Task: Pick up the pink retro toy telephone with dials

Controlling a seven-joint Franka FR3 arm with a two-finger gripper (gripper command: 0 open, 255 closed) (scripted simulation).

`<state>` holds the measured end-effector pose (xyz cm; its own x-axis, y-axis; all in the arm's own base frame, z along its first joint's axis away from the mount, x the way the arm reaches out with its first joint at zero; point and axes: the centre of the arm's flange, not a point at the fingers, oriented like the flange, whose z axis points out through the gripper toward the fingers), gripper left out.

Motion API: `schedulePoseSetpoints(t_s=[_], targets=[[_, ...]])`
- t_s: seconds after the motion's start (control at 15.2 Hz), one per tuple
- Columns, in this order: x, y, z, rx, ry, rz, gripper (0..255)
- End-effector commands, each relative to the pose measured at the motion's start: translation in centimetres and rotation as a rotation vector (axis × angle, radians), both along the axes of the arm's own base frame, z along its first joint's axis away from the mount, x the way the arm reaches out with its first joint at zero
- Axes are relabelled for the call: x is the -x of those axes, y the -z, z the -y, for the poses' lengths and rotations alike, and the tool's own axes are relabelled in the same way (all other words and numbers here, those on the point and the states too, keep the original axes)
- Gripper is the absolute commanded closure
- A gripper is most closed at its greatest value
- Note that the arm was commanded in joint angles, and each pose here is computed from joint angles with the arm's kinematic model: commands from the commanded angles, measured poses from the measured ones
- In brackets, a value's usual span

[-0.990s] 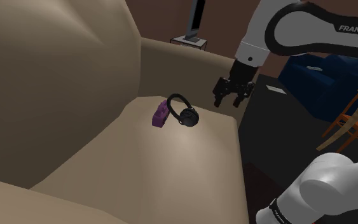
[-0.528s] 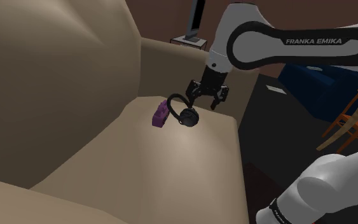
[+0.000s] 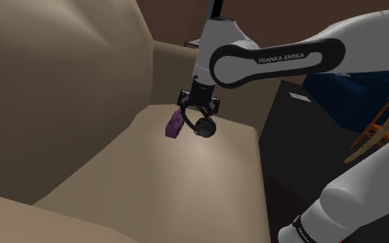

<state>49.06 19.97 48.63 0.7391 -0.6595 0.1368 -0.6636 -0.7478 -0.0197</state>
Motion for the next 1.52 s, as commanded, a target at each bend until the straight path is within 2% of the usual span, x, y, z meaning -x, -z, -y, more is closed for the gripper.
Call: schedulePoseSetpoints(t_s=[0.0,0.4,0.92,1.06,1.12,1.45], targets=[[-2.6,1.1,-0.9,0.010,0.066,0.014,0],[-9.7,4.4,-2.0,0.046,0.247,0.047,0],[-9.9,8.4,-2.0,0.046,0.250,0.047,0],[-9.9,8.4,-2.0,0.046,0.250,0.047,0],[-9.9,8.4,-2.1,0.046,0.250,0.047,255],[-9.9,8.5,-2.1,0.046,0.250,0.047,255]])
